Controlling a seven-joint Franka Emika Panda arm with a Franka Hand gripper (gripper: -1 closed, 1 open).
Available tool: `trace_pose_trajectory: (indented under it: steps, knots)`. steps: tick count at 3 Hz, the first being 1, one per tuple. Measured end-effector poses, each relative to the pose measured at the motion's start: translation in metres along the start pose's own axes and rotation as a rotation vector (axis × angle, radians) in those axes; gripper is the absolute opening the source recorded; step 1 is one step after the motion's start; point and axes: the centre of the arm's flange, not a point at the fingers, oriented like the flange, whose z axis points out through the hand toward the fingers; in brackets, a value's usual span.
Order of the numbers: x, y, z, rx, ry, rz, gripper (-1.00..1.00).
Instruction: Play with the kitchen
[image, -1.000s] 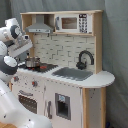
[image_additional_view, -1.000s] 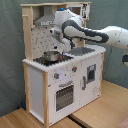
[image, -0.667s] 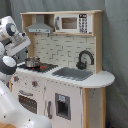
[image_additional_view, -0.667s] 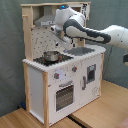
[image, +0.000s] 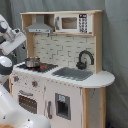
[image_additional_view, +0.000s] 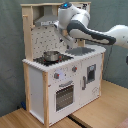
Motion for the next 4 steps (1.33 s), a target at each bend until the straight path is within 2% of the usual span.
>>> trace_pose_trajectory:
  steps: [2,4]
  knots:
    - [-0.032,-0.027,-0.035,-0.191,-0.025,0.031,1.00]
    - [-0.059,-0.071,-0.051,-0.390,-0.057,0.063,1.00]
